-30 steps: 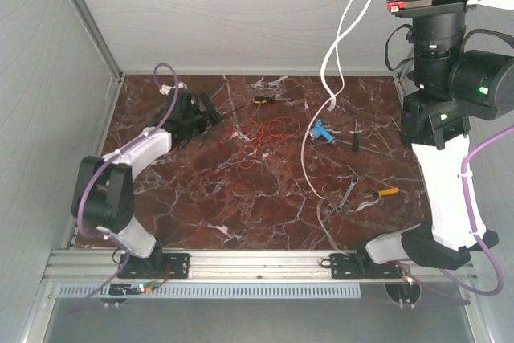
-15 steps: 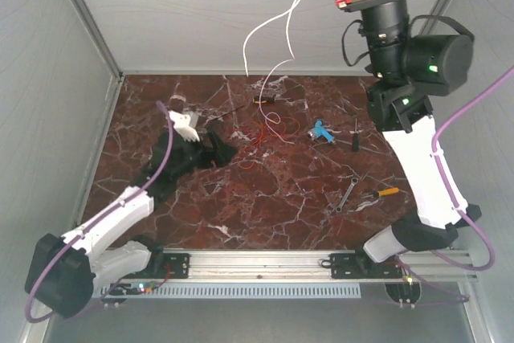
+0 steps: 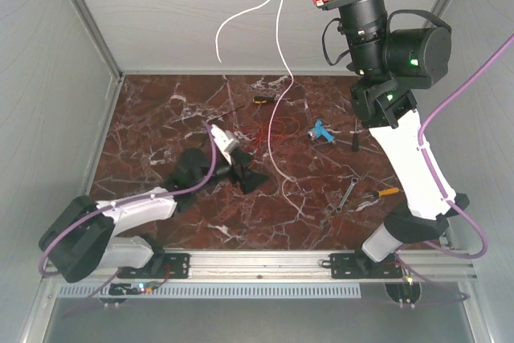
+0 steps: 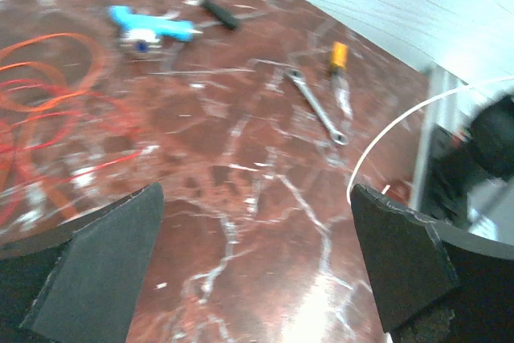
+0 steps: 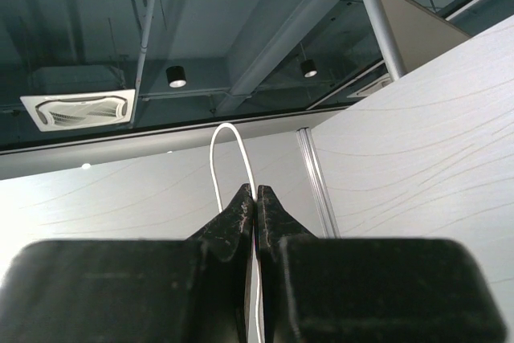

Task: Zip-tie the wires
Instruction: Straighten the cable at the center of the board.

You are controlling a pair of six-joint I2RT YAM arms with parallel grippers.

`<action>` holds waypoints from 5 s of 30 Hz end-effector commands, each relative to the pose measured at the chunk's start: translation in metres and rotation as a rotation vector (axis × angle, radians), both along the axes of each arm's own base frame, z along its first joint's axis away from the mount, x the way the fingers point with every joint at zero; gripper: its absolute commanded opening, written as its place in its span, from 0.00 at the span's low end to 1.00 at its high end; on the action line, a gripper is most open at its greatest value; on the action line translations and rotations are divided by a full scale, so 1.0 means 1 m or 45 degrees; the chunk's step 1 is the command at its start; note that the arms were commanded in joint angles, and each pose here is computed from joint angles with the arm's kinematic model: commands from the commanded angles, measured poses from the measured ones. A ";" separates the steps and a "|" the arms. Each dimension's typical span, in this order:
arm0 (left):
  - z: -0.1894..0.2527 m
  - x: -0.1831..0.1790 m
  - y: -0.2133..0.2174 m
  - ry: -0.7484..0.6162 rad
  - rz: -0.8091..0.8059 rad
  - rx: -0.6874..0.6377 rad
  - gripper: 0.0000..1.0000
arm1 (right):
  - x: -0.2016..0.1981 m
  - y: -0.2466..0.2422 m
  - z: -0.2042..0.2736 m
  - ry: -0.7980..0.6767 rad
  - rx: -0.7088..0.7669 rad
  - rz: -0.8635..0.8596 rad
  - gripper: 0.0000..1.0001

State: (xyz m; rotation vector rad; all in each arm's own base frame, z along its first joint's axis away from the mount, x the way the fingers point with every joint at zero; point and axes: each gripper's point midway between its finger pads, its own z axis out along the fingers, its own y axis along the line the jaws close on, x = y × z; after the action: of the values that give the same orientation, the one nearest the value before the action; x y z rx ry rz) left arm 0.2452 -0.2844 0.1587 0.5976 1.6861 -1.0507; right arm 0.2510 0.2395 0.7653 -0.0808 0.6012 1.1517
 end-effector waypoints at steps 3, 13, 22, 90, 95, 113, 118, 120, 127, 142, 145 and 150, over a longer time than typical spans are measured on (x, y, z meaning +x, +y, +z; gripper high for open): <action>0.053 -0.060 -0.058 -0.313 -0.491 -0.151 1.00 | -0.030 -0.028 0.022 -0.062 0.072 -0.028 0.00; 0.045 -0.055 -0.107 -0.253 -0.508 -0.163 0.42 | -0.054 -0.044 0.029 -0.087 0.132 0.035 0.00; 0.040 -0.035 -0.092 -0.189 -0.302 -0.053 0.00 | -0.055 -0.061 0.019 -0.067 0.102 -0.107 0.00; -0.138 0.000 0.304 1.092 2.092 0.016 0.00 | -0.035 -0.191 -0.728 2.226 -0.568 -1.211 0.01; -0.148 0.001 0.302 1.118 2.083 0.051 0.04 | -0.033 -0.185 -0.740 2.245 -0.611 -1.199 0.10; -0.142 -0.003 0.310 1.109 2.173 0.002 0.98 | -0.022 -0.187 -0.728 2.185 -0.598 -1.246 0.75; -0.127 -0.008 0.318 1.065 2.238 -0.053 1.00 | -0.018 -0.198 -0.713 2.140 -0.616 -1.326 0.87; -0.118 -0.011 0.320 1.040 2.263 -0.111 1.00 | -0.015 -0.198 -0.705 2.106 -0.637 -1.319 0.91; -0.076 -0.015 0.329 0.840 2.267 -0.371 1.00 | -0.009 -0.194 -0.678 1.983 -0.658 -1.237 0.98; 0.111 -0.033 0.337 0.252 2.038 -0.637 1.00 | 0.018 -0.146 -0.552 1.463 -0.789 -0.885 0.95; 0.147 -0.041 0.339 0.100 1.990 -0.565 1.00 | 0.027 -0.114 -0.525 1.280 -0.905 -0.735 0.95; 0.165 -0.034 0.309 -0.010 1.700 -0.270 1.00 | 0.044 -0.062 -0.494 1.064 -1.038 -0.530 0.95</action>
State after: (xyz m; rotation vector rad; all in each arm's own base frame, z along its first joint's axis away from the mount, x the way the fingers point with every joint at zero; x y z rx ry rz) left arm 0.2070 0.0453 0.3060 -0.9388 1.3509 -0.2453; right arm 0.2811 0.1300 0.2278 0.1010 1.8363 0.2947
